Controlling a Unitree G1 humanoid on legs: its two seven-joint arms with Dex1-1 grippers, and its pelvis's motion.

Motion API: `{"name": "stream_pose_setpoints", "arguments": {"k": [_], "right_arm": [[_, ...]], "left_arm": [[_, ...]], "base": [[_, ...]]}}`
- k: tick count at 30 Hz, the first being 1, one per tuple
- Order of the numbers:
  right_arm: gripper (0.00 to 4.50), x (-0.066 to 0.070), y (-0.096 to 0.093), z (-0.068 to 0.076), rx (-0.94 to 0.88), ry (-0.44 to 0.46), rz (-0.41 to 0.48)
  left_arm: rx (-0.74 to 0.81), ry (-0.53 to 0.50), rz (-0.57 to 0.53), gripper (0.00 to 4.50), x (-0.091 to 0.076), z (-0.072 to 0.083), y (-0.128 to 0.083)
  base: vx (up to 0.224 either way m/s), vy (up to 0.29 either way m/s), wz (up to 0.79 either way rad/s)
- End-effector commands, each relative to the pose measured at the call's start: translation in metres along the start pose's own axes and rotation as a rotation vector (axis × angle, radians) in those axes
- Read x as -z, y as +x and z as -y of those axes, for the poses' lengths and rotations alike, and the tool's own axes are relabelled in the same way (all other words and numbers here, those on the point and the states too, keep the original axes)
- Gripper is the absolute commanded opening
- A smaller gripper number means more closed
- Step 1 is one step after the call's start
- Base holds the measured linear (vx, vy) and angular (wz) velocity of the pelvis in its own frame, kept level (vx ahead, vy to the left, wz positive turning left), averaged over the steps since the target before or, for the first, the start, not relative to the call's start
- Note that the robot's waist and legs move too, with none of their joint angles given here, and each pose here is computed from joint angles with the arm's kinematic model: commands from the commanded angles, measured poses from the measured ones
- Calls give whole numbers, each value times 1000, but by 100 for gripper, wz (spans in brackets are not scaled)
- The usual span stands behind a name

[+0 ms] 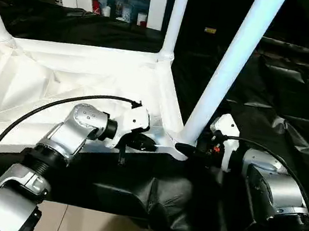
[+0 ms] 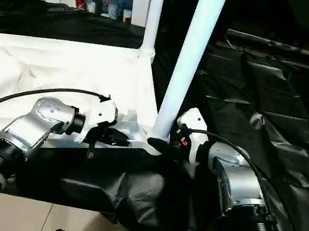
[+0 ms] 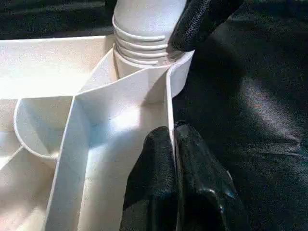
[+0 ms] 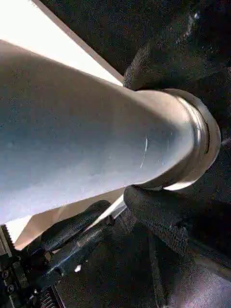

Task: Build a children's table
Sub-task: Rotate leg to tighten

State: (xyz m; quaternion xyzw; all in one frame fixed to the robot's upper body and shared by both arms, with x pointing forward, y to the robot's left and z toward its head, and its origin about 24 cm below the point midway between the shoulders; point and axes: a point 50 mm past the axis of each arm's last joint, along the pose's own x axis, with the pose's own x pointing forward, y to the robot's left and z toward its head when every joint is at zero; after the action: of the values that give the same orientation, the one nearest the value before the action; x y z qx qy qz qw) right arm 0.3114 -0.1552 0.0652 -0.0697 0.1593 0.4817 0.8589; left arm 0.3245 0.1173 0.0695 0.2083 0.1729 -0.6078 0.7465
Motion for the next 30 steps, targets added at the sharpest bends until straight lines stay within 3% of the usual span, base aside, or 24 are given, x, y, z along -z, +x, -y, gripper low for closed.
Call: {"name": "stream_pose_setpoints", "arguments": {"k": [1, 9, 12, 16, 19, 25, 27, 30], "right_arm": [[274, 2, -2, -3, -16, -7, -17], [272, 3, 1, -2, 4, 12, -1], [272, 6, 7, 1, 78, 39, 9], [272, 17, 34, 9, 404, 218, 20], [272, 15, 55, 7, 571, 341, 53], [272, 2, 75, 0, 595, 305, 84], [328, -4, 80, -4, 557, 283, 105], [353, -9, 77, -4, 524, 284, 156]], "left_arm": [[51, -23, -10, 0, 6, 8, 5], [20, -28, -11, 0, 6, 6, 6], [-70, -52, -32, 0, 6, -2, 10], [-297, -143, -68, 0, -4, -18, 35], [-371, -192, -49, 0, -19, -21, 58], [-376, -179, -51, 0, -30, -20, 71], [-373, -169, -47, 0, -32, -20, 72], [-351, -148, -41, 0, -31, -21, 69]], "base": [[0, 0, 0], [0, 0, 0], [0, 0, 0], [0, 0, 0], [0, 0, 0], [0, 0, 0], [0, 0, 0], [0, 0, 0]]}}
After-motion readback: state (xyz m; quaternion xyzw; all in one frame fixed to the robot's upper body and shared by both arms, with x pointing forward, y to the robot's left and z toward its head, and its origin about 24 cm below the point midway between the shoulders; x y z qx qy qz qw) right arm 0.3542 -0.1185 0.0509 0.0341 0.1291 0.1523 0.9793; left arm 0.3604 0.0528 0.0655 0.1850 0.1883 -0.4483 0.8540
